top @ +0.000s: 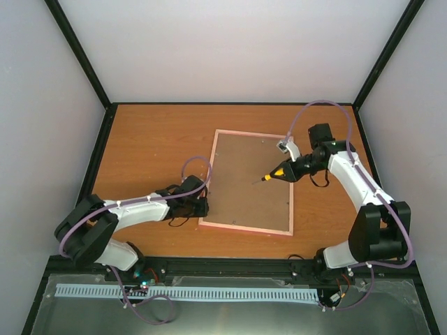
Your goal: Take the photo out of the frame
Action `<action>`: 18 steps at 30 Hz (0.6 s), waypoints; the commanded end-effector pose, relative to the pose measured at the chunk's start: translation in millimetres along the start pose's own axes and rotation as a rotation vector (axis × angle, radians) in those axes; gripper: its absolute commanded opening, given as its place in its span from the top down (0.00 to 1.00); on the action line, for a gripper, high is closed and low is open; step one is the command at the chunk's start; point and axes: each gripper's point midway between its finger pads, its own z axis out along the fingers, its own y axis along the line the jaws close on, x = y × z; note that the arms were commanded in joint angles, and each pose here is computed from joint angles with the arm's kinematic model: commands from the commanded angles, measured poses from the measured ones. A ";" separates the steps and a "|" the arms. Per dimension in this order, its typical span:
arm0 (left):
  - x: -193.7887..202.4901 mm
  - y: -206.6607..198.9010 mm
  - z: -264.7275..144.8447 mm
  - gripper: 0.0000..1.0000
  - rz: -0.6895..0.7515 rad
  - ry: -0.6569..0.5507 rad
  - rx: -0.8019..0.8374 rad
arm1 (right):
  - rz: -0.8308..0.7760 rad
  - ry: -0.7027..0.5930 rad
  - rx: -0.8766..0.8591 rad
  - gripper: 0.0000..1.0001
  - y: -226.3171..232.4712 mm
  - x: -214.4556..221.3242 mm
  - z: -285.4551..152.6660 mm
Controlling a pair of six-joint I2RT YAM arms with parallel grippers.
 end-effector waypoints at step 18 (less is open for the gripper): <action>38.7 -44.2 13.3 0.93 0.082 -0.018 0.067 | -0.246 0.163 -0.033 0.97 46.6 -12.3 74.8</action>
